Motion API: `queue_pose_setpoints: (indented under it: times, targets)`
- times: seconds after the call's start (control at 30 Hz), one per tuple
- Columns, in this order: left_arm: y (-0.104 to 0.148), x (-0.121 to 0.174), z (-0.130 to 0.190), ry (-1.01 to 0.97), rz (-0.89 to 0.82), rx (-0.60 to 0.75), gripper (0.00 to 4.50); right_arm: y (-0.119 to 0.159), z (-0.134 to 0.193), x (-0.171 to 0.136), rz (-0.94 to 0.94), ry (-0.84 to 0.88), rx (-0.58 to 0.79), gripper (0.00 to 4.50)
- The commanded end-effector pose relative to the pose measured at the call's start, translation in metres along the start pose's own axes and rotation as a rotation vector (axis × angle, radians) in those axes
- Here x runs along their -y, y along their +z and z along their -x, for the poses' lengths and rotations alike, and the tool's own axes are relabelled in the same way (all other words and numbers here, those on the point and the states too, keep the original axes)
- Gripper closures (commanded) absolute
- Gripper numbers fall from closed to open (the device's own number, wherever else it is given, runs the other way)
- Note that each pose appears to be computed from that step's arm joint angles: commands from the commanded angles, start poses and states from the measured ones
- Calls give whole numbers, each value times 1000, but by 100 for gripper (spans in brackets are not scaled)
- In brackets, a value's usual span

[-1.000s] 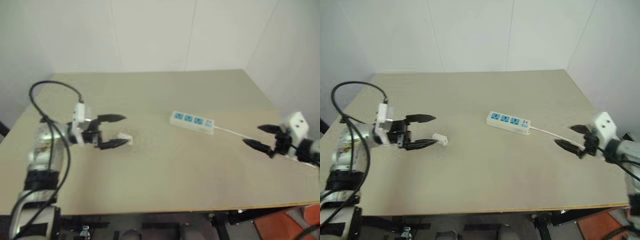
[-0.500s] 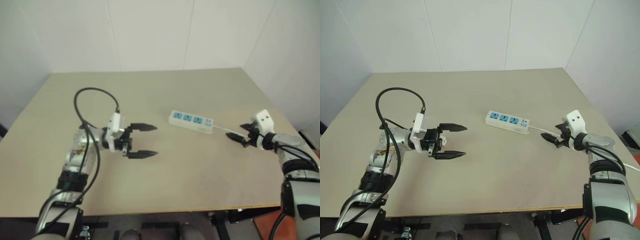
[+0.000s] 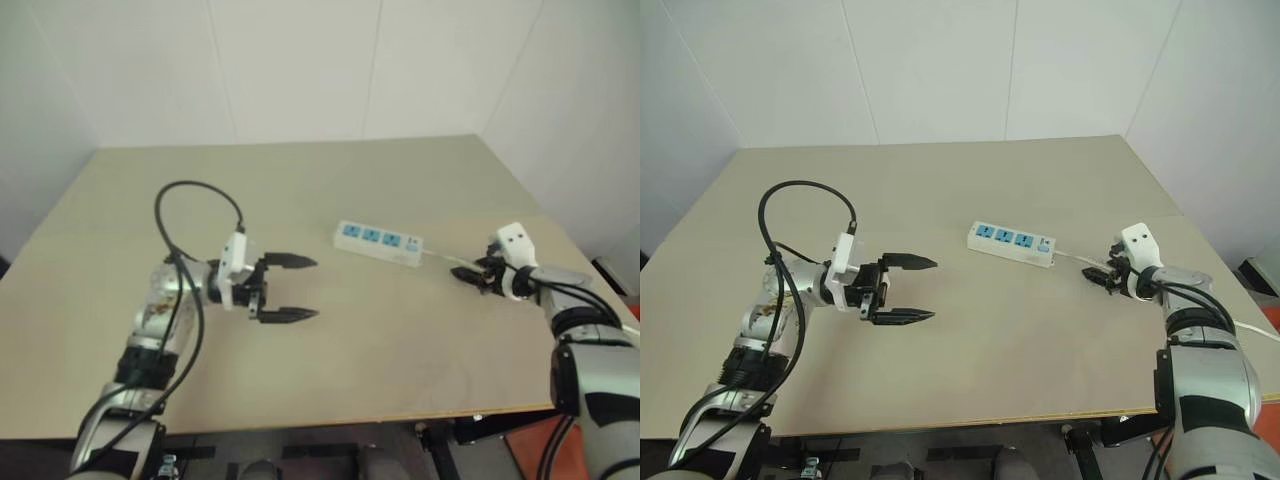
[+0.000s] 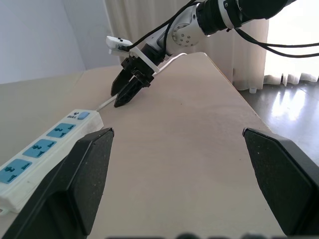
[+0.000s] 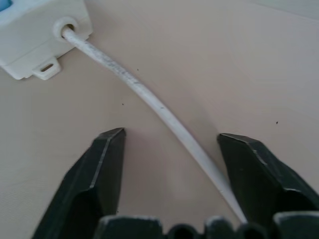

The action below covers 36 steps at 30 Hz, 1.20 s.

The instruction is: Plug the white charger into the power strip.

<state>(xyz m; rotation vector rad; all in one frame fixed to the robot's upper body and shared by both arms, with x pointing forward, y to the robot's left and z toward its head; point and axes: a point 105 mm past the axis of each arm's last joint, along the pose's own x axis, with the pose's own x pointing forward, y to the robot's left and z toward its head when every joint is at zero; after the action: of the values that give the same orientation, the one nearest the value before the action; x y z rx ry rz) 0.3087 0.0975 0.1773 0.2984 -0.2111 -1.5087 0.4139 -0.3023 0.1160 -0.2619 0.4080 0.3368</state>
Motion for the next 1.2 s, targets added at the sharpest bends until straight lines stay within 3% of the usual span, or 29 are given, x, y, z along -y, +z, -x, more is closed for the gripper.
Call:
queue_pose_setpoints:
  times: [0.03,0.23,0.27,0.63,0.8,1.2]
  targets:
    - [6,3,-5,-15,-40,7,0,2,3,4,-6,-5,-19,238]
    - [4,3,-5,-13,-42,-1,0,7,2,-6,11,77,-5,444]
    - [4,3,-6,-13,-43,-3,0,7,1,-8,21,95,-5,450]
    - [4,4,-10,-16,-42,6,0,21,4,-54,206,418,107,450]
    - [5,2,-10,-17,-46,6,0,11,11,-80,315,541,126,450]
    - [3,4,-9,-22,-30,-2,0,-35,85,-104,333,543,91,450]
